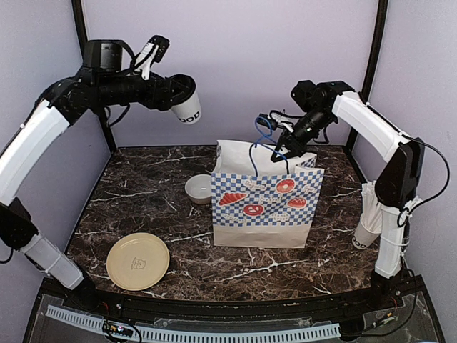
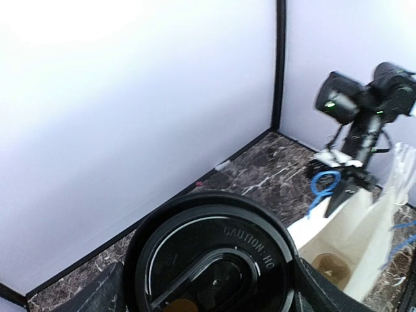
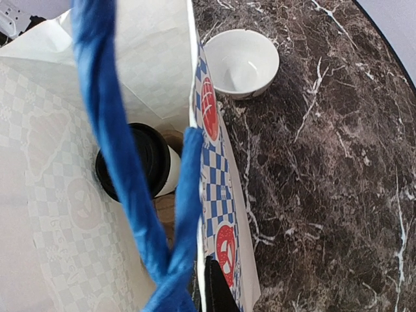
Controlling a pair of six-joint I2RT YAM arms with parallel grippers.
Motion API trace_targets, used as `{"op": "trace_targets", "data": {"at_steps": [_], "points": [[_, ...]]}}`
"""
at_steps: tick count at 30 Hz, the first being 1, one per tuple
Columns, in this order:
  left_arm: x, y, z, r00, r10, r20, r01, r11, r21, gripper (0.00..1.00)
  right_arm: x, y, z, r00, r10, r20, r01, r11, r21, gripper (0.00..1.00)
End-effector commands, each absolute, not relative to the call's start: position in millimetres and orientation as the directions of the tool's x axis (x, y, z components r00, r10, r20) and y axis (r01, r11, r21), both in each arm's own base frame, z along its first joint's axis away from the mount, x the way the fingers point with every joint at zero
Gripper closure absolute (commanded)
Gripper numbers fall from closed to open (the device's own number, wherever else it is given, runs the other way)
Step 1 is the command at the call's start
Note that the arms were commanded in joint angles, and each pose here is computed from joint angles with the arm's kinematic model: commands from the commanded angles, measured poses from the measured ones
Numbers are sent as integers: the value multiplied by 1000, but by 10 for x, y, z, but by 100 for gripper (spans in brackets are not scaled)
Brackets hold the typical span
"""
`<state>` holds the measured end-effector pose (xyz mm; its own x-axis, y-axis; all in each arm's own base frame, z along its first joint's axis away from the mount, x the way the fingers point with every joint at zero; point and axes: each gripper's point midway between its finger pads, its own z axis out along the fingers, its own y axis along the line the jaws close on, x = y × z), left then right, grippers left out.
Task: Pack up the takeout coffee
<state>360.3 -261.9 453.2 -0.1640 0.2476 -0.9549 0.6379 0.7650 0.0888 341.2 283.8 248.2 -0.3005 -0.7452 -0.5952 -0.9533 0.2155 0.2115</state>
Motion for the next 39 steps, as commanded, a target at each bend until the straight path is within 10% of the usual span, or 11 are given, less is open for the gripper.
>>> {"op": "trace_targets", "data": {"at_steps": [1,10,21,39], "points": [[2869,-2658,4888,-89,180,-980,783,620,43,25,3589,3143,2539,-273,-716,-643,-962,220,163,100],[1693,-3216,4928,-65,171,-983,974,225,-25,27,3656,3344,2597,-263,-690,-675,-965,202,169,93],[1008,-4260,3997,32,416,-909,998,-56,10,27,3303,2929,3384,-170,-627,-760,-979,196,58,21],[1496,-5210,1945,-58,618,-784,997,69,-20,27,2540,1956,3125,-270,-589,-762,-917,398,17,16]]}}
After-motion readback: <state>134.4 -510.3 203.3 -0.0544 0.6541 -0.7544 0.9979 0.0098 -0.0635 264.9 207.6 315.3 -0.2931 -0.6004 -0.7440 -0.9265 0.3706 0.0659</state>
